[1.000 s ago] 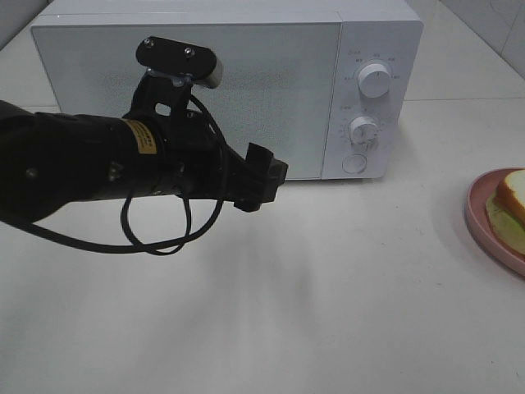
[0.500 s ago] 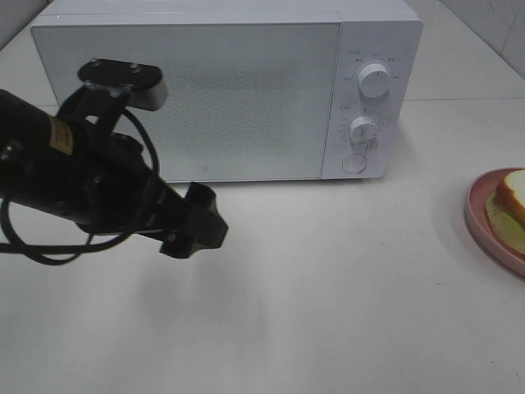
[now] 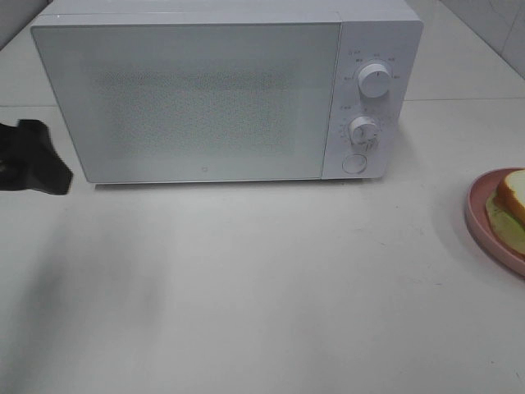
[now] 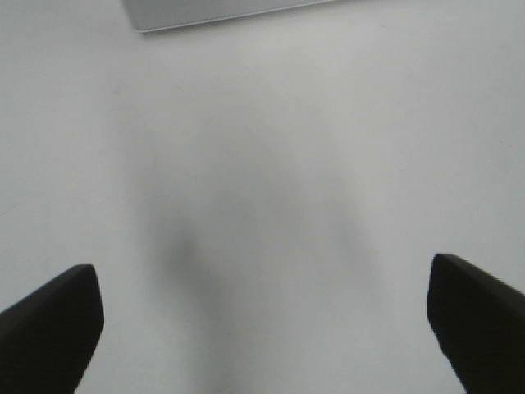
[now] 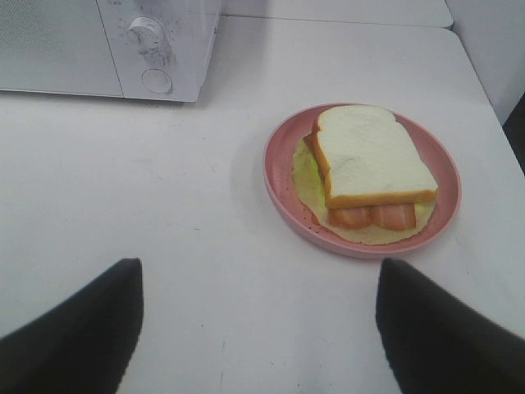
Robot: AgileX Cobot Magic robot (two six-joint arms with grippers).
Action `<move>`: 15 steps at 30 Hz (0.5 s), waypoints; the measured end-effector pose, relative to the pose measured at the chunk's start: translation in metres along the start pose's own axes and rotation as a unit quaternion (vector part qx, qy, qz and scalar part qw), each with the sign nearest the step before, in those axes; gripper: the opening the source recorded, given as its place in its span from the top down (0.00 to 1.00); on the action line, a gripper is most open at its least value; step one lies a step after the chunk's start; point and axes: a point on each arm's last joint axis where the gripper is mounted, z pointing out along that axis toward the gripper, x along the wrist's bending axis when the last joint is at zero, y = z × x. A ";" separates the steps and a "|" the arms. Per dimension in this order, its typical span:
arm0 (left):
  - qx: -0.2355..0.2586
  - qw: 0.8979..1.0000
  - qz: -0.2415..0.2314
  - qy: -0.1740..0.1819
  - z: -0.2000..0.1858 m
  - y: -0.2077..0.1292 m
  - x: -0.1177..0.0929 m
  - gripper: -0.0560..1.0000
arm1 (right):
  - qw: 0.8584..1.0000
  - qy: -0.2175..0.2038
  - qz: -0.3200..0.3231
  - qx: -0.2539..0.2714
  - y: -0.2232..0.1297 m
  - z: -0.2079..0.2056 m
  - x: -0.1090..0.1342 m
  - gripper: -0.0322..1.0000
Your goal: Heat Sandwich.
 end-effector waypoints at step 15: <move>-0.037 0.990 -0.099 0.093 -0.072 -0.027 0.061 0.01 | 1.000 0.000 0.000 0.000 0.000 0.000 0.000 0.23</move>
